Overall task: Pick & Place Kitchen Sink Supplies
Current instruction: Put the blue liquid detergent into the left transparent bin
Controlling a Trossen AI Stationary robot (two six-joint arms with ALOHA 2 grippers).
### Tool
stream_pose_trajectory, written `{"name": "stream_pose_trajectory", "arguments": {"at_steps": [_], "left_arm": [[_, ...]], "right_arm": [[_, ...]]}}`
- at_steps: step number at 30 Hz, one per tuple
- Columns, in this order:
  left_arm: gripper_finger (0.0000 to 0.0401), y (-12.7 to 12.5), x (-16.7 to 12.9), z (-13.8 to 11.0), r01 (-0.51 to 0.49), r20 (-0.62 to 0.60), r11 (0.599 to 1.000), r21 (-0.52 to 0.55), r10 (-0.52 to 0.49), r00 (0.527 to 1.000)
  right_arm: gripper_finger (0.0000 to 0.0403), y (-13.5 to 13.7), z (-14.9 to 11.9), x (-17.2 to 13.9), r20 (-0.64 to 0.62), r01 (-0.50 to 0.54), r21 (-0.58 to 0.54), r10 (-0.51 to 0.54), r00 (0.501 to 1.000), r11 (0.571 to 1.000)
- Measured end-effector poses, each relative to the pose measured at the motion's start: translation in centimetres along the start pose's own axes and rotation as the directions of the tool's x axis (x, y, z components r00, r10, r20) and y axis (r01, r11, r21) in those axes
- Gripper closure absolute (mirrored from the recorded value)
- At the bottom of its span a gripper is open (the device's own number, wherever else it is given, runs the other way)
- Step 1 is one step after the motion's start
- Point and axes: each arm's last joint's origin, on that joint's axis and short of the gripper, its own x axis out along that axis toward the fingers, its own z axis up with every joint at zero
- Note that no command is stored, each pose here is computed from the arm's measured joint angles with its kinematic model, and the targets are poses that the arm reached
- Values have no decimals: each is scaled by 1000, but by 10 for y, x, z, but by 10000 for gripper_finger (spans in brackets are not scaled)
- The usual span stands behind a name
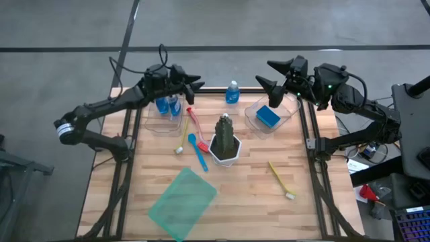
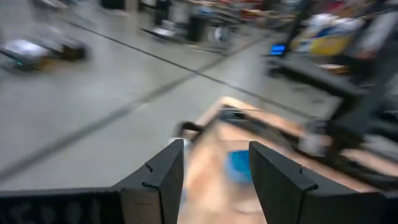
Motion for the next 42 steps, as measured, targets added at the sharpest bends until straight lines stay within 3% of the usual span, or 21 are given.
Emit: {"name": "stream_pose_trajectory", "arguments": {"at_steps": [3,6,13,17,20,23,27,31,42], "left_arm": [[229,10,8,-4,167,-36,981,-95,-171,985],[229,14,19,-15,263,-91,950,-168,-281,955],[230,10,41,-34,279,-159,943,-181,-308,938],[230,9,49,-43,243,-185,929,-281,-300,936],[230,2,53,-47,262,-188,930,-259,-314,931],[230,-11,59,-52,314,-191,936,-159,-341,920],[230,-23,65,-59,300,-206,952,-55,-304,930],[230,-26,73,-67,255,-226,966,-45,-258,939],[229,-35,89,-92,295,-296,955,-43,-294,909]], "right_arm": [[37,0,-3,0,-33,4,12,-4,999,1000],[37,-1,-6,0,-56,8,4,-8,998,1000],[37,-1,-9,1,-78,13,-13,-14,997,1000],[37,0,-12,6,-92,28,-38,-31,995,999],[37,1,-16,10,-113,33,-48,-38,993,998],[37,3,-19,16,-127,34,-52,-41,991,998],[37,5,-21,18,-136,33,-53,-40,990,998],[37,5,-21,18,-136,33,-54,-40,990,998],[37,4,-22,18,-141,32,-67,-41,989,997]]}}
